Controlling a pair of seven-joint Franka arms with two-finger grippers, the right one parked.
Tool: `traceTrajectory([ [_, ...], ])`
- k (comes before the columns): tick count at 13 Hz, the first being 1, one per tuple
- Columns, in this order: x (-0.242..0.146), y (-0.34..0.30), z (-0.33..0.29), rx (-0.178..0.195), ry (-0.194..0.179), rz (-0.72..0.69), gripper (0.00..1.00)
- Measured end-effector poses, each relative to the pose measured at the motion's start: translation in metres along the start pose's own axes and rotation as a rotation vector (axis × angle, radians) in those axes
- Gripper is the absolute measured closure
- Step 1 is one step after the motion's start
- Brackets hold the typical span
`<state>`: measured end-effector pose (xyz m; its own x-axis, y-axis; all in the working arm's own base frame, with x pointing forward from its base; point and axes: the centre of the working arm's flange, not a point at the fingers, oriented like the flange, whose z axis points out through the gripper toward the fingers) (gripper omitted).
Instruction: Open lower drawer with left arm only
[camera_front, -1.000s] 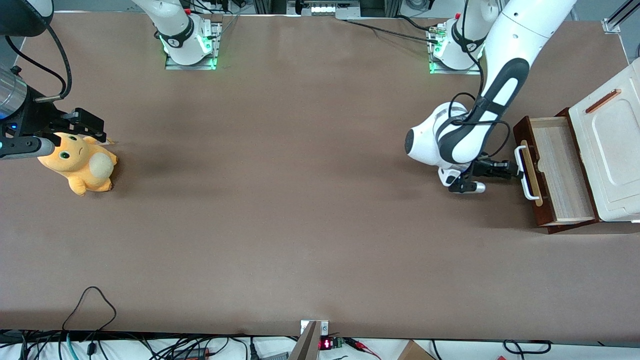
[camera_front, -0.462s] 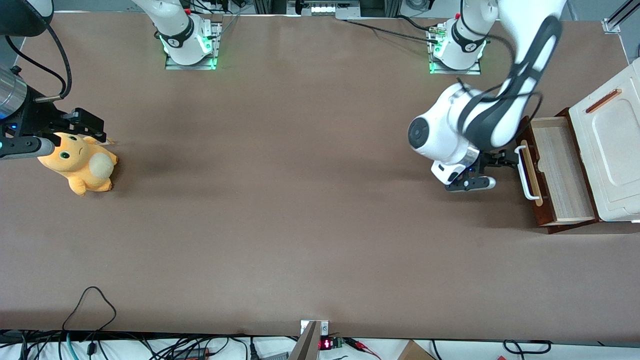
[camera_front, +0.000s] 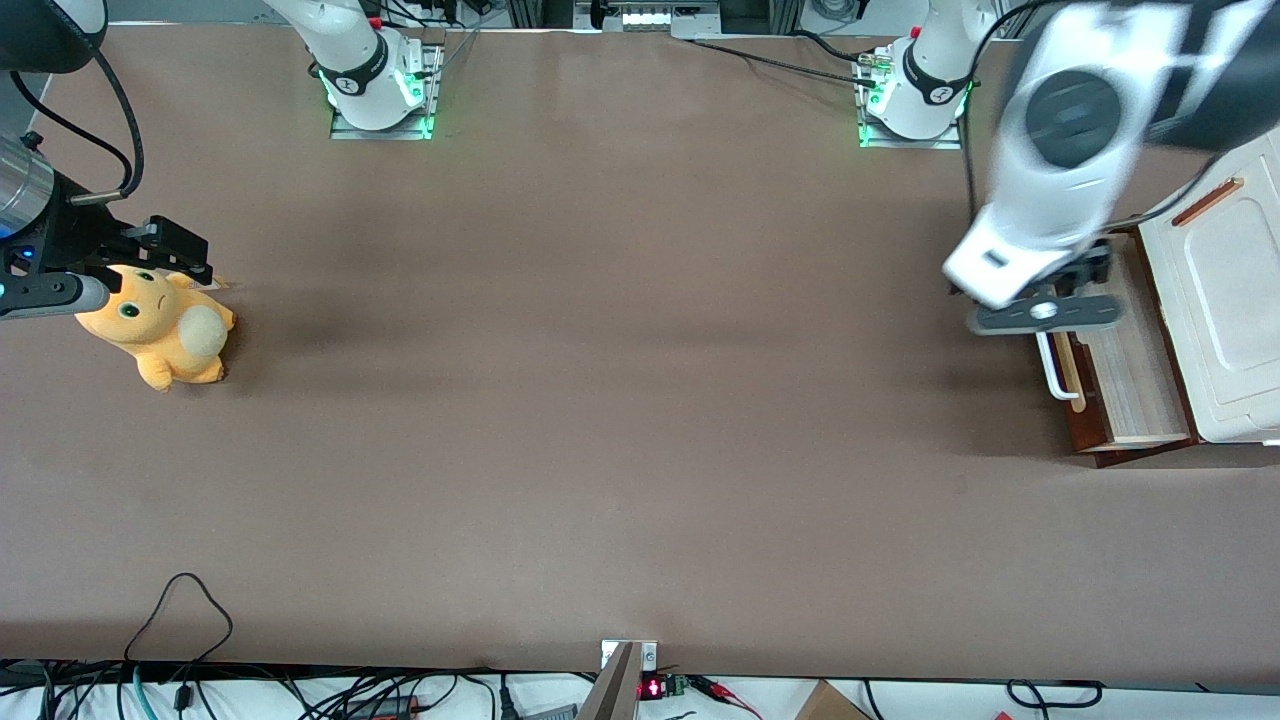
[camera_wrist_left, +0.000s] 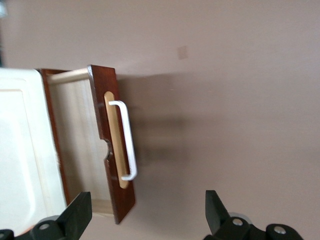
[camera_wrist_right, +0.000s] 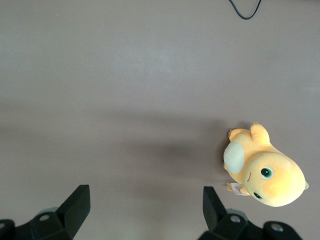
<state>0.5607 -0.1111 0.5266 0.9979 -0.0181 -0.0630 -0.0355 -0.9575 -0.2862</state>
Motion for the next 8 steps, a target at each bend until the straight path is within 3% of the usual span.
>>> traceTrajectory([
  [1,-0.001,-0.025,-0.009,-0.089,-0.001,-0.01,0.0],
  [2,-0.002,-0.06,-0.017,-0.21,0.007,0.009,0.0],
  [3,-0.002,-0.075,-0.018,-0.258,0.015,0.02,0.0],
  [5,-0.003,-0.089,-0.019,-0.306,0.024,0.032,0.0],
  [8,-0.004,-0.089,-0.021,-0.312,0.03,0.037,0.0],
])
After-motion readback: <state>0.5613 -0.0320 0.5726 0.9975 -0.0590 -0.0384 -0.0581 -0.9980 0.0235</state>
